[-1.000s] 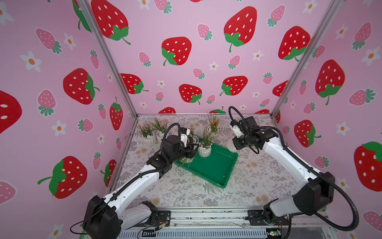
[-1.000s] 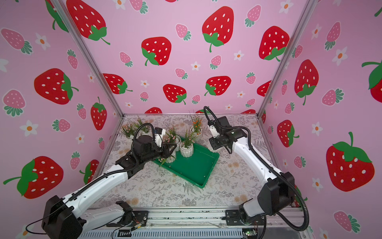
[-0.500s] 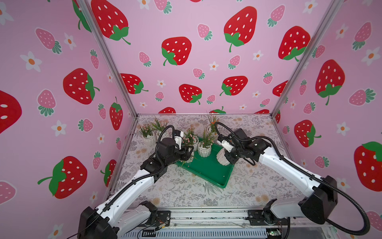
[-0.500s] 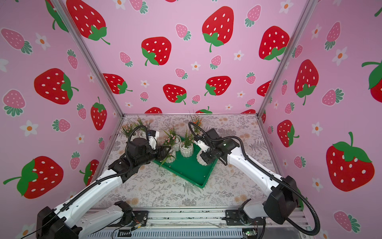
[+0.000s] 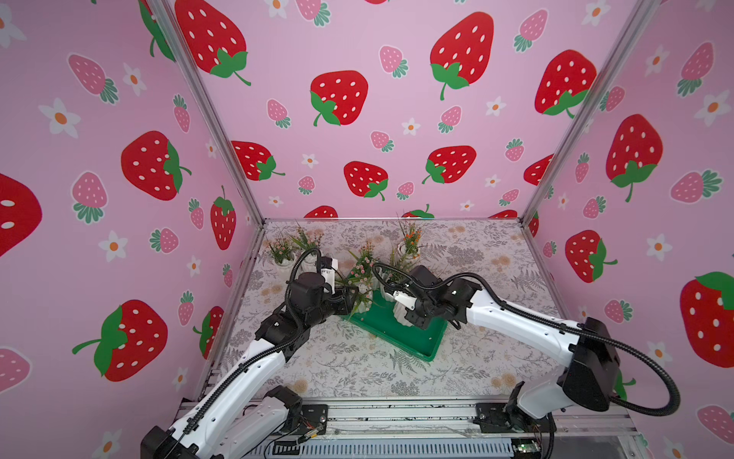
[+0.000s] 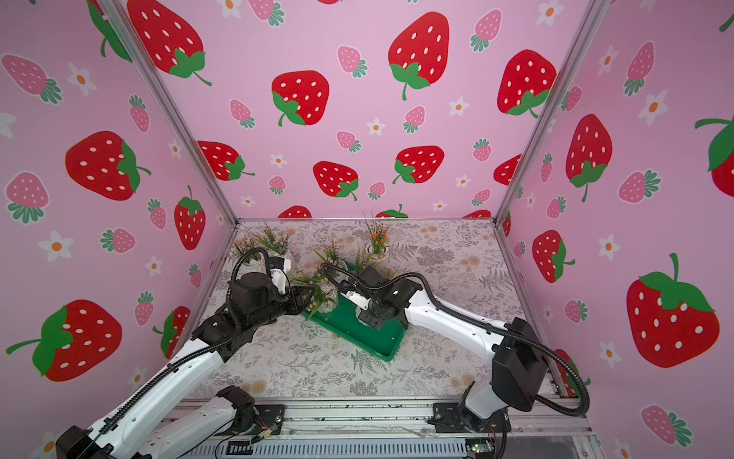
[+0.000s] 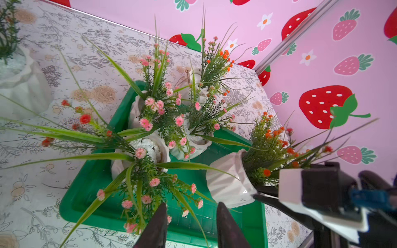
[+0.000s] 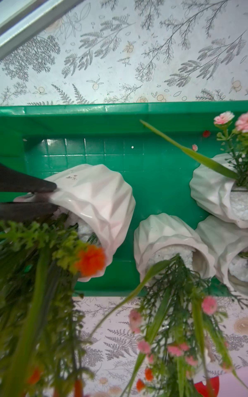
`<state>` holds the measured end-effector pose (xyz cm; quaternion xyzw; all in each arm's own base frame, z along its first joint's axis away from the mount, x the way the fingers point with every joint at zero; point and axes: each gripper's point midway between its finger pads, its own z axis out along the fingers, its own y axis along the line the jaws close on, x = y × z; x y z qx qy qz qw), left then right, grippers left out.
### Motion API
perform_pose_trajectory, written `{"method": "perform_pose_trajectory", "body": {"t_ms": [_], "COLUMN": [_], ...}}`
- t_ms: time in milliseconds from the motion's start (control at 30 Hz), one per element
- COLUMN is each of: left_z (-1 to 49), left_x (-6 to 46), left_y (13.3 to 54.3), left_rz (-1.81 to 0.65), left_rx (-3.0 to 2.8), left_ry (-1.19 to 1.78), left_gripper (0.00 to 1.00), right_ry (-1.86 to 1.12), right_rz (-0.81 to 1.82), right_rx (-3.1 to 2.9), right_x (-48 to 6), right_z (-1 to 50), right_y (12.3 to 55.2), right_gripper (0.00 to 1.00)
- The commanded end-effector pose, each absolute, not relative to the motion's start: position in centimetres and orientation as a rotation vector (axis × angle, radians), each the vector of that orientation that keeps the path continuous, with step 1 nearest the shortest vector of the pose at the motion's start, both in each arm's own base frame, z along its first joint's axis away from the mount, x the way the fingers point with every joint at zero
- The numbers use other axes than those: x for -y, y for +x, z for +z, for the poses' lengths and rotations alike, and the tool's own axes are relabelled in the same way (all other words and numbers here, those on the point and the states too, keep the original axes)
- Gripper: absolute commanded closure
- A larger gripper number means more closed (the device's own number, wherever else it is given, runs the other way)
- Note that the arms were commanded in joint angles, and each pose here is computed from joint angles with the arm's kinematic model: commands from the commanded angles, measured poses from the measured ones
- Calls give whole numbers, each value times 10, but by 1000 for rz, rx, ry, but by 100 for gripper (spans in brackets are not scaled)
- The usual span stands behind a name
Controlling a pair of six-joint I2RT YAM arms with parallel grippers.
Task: Put the potted gypsophila into the storage box
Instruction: Place the baby's breath potted plant at the storage box.
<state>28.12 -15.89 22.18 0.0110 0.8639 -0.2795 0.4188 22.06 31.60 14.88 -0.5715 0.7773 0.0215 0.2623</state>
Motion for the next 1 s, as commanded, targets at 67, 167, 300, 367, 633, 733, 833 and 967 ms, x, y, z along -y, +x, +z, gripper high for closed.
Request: {"method": "perform_pose_trajectory", "body": {"t_ms": [67, 167, 300, 367, 633, 733, 833, 967], "left_z": [210, 210, 206, 205, 206, 206, 205, 207], "left_x": [141, 136, 131, 131, 132, 132, 131, 131], "left_y": [279, 280, 280, 279, 279, 279, 279, 278], "left_rz": [-655, -647, -623, -620, -627, -628, -624, -626], "left_rx": [-2210, -2212, -2211, -2217, -2212, -2212, -2213, -2216], "left_ry": [-36, -60, -67, -62, -61, -59, -62, -55], "left_gripper": [59, 59, 59, 59, 59, 59, 59, 59], "right_ry": [-1486, -1492, -1469, -1451, -1408, -1392, -1398, -1401], "right_rz": [-39, -44, -38, -48, -16, 36, 70, 81], "right_rx": [-1932, -1918, -1911, -1915, -1944, -1948, -1960, -1978], "right_x": [-348, -358, -370, -372, -380, -386, -393, -399], "right_z": [181, 179, 178, 177, 165, 163, 155, 146], "right_y": [241, 239, 238, 239, 240, 238, 236, 237], "right_gripper": [100, 100, 100, 100, 100, 100, 100, 100]}}
